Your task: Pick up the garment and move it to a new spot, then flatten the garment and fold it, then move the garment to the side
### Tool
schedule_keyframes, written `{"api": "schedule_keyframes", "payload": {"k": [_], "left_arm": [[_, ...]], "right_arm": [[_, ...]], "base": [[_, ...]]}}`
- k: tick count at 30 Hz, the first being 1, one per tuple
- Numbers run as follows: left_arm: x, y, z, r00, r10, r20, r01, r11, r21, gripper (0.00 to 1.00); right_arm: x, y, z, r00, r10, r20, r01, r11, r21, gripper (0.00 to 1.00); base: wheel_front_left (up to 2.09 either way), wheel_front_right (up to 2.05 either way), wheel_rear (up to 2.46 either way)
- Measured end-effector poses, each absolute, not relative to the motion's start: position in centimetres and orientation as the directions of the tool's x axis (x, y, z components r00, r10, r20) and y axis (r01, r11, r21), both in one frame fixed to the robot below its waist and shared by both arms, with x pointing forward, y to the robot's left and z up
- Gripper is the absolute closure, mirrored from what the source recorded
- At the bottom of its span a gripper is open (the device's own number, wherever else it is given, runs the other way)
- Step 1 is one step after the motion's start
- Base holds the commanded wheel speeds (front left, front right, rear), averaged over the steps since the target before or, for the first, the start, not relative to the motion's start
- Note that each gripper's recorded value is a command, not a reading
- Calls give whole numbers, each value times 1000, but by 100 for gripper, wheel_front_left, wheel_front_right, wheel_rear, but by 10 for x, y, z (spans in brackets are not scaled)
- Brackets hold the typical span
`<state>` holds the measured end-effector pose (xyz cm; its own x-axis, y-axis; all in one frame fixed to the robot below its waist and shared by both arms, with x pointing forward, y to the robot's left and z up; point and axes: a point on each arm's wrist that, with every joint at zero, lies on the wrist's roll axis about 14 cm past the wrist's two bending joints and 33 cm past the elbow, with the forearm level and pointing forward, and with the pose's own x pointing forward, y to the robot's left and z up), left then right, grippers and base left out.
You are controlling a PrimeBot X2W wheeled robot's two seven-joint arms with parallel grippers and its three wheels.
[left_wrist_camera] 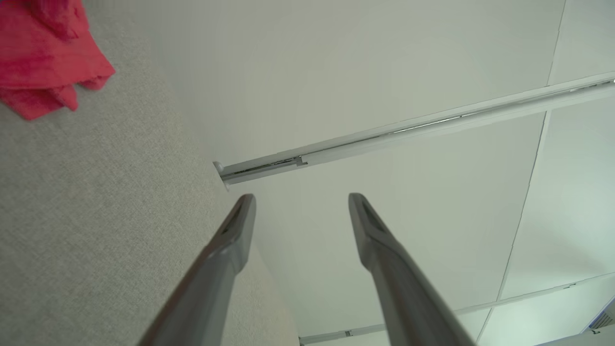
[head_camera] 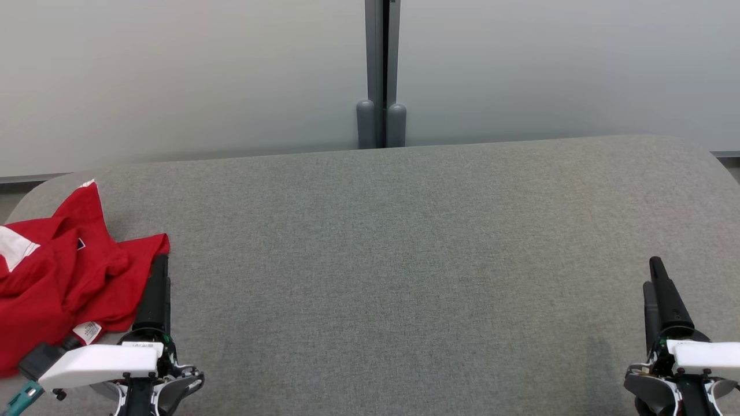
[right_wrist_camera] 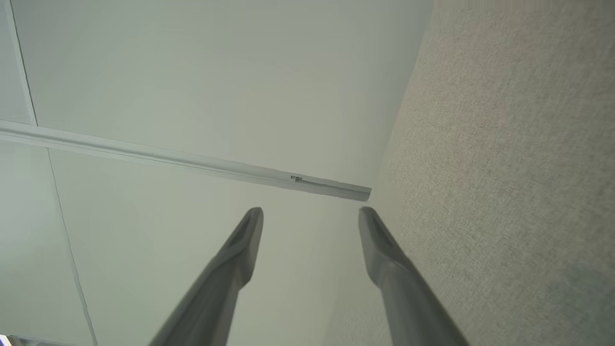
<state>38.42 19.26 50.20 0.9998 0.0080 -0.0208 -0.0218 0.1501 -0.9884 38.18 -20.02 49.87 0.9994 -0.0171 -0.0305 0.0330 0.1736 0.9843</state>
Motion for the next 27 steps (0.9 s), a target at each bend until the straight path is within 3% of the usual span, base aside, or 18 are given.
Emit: {"api": "schedule_keyframes", "payload": {"k": [14, 27], "left_arm": [[386, 190, 531, 998, -5, 68, 63, 455, -889, 0], [382, 186, 539, 995, -23, 102, 92, 667, -740, 0]], "right_arm": [[384, -199, 525, 999, -8, 48, -39, 470, 882, 0], [380, -187, 529, 997, 51, 58, -77, 698, 712, 0]], "base": [[0, 0, 0], [0, 0, 0]]}}
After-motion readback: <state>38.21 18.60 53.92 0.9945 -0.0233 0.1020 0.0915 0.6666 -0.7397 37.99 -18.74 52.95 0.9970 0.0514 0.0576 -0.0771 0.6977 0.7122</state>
